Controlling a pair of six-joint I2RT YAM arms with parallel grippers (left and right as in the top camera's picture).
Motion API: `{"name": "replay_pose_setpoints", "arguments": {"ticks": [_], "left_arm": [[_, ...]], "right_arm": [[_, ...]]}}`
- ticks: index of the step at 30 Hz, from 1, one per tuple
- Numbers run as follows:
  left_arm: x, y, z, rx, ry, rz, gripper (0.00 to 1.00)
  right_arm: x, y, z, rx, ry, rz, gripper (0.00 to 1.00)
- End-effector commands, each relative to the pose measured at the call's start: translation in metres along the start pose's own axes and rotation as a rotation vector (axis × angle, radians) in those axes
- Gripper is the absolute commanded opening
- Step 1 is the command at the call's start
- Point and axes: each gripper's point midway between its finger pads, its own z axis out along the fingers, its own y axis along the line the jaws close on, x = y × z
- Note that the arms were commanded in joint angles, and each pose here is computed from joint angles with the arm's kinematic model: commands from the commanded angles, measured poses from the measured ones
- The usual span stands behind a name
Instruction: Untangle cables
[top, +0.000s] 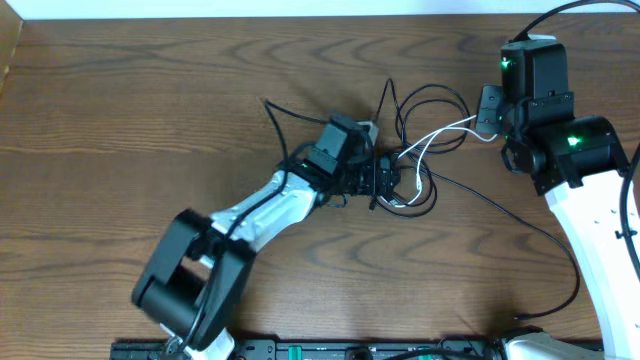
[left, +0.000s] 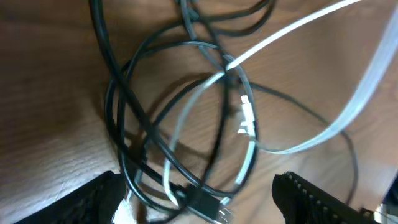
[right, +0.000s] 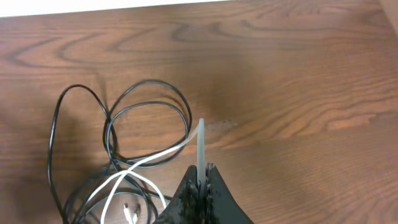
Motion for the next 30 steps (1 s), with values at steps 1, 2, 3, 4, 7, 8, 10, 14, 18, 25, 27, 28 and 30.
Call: {"name": "replay_pose_setpoints", "arguments": {"ticks": [1,2,3,4,7,8,10,14,18,25,27,28,30], "left_arm": [[-0.002,0.004,0.012,0.0,-0.012,-0.009,0.81],[-0.003,0.008,0.016,-0.012,-0.017,-0.011,0.81],[-0.003,0.011,0.018,-0.022,-0.019,-0.013,0.8],[-0.002,0.015,0.02,-0.033,-0.018,-0.016,0.77],[-0.007,0.019,0.022,-0.062,-0.049,-0.01,0.61],[-0.009,0.023,0.022,-0.083,-0.062,-0.009,0.61],[-0.012,0.023,0.022,-0.094,-0.08,-0.002,0.61],[-0.008,0.023,0.029,-0.104,-0.079,0.009,0.61],[-0.002,0.027,0.037,-0.112,-0.06,0.008,0.4],[-0.02,0.019,0.012,-0.095,-0.107,0.0,0.08],[-0.014,0.033,-0.009,-0.147,-0.068,-0.026,0.08],[-0.01,0.04,-0.019,-0.174,-0.043,-0.031,0.08],[-0.004,0.05,-0.034,-0.209,-0.01,-0.032,0.08]], "right_arm": [[-0.002,0.0,-0.003,-0.011,-0.007,0.018,0.01],[-0.002,0.0,-0.003,-0.011,-0.007,0.018,0.01],[-0.002,0.001,-0.003,-0.011,-0.007,0.018,0.01],[-0.001,0.0,-0.003,-0.011,-0.005,0.017,0.01],[0.0,0.0,-0.003,-0.009,0.001,0.015,0.01],[0.0,0.0,-0.003,-0.009,0.002,0.014,0.01],[0.001,0.0,-0.003,-0.008,0.006,0.013,0.01],[0.002,0.002,-0.003,-0.021,0.012,0.013,0.01],[0.004,0.001,-0.003,-0.019,0.018,0.01,0.01],[0.006,-0.001,-0.003,-0.008,0.026,0.008,0.01],[0.003,-0.018,-0.001,0.068,0.013,0.018,0.01],[0.002,-0.026,-0.001,0.099,0.008,0.026,0.01],[0.0,-0.038,0.001,0.128,0.008,0.044,0.01]]}}
